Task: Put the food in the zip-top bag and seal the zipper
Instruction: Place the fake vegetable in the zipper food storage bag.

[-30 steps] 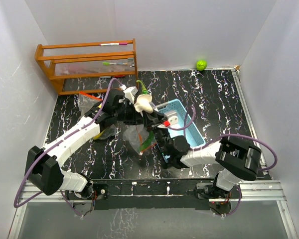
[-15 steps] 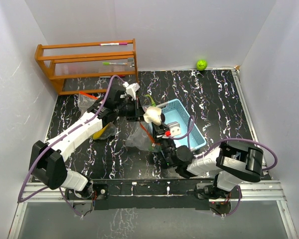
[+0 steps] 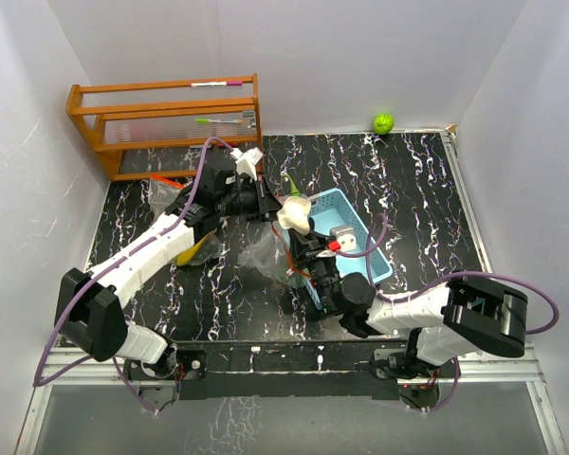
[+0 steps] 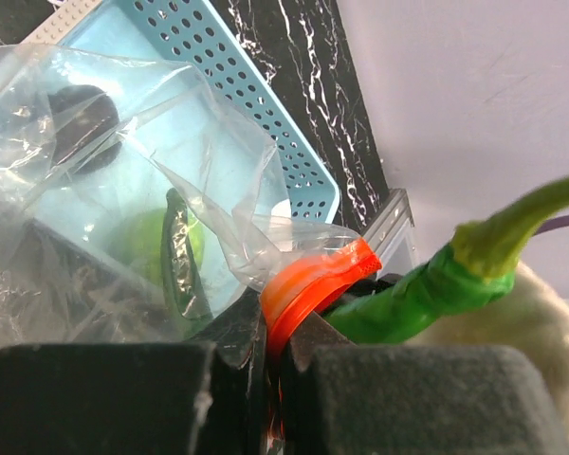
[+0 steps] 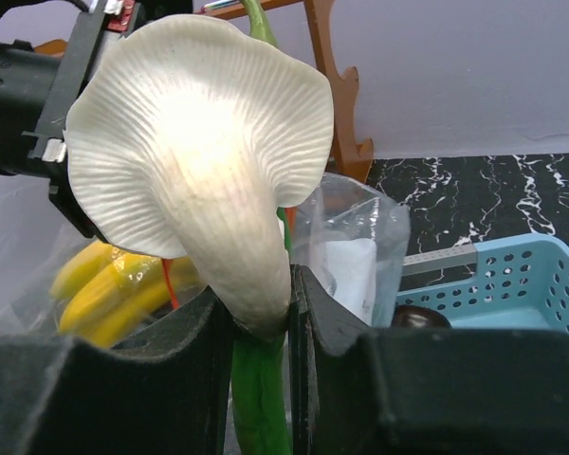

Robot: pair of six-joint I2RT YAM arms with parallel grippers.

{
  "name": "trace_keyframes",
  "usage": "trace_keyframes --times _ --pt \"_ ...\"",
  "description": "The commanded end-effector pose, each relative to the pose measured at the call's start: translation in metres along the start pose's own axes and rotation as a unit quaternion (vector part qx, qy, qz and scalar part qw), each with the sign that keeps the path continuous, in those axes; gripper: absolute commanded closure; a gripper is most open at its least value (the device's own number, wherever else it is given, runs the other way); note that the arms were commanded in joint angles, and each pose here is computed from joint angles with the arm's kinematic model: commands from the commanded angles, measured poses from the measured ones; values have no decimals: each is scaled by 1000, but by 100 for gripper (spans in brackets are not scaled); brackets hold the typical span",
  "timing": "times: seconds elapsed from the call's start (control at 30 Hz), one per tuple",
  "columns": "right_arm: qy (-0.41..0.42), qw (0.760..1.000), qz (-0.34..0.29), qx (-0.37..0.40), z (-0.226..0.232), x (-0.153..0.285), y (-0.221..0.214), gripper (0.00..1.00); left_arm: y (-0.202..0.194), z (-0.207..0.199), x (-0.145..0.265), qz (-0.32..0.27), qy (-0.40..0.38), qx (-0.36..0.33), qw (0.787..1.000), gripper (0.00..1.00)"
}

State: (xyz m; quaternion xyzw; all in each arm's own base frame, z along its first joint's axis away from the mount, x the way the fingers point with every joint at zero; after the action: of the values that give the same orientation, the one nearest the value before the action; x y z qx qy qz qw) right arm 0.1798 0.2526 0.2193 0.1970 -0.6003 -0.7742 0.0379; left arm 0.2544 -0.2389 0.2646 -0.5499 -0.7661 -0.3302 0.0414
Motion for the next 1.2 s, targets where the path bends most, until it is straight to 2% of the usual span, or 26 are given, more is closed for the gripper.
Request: trace_keyframes --times 0.0,0.1,0.3,0.57,0.93,1.17 --pt "35 999 20 15 17 -8 2 87 12 -18 11 -38 -43 -8 998 100" --pt "10 1000 6 6 13 -10 8 87 11 -20 11 -35 -55 -6 998 100" --pt "-64 991 -107 37 1 -27 49 87 1 -12 7 -18 -61 15 998 100" --pt "-55 985 -163 -11 14 -42 64 87 -5 -11 14 -25 -61 25 998 100" --pt "-45 980 -185 -56 11 -39 72 89 -3 -19 8 -23 -117 92 989 100" --pt "-36 987 -147 -46 -5 -19 46 89 19 -40 16 -50 -169 108 978 100"
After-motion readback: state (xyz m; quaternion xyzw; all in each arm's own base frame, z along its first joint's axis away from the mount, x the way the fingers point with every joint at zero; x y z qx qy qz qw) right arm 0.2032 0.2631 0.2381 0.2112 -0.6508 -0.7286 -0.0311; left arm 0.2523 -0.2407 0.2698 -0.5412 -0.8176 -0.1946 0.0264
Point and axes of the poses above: each gripper's point midway between its finger pads, its own x axis back along the fingers, its own z axis along the line the jaws close on, y = z × x, the point moved 8 cm from there along x, back along the fingers, and after that the axes turned 4 degrees about x, right-handed, at the moved point
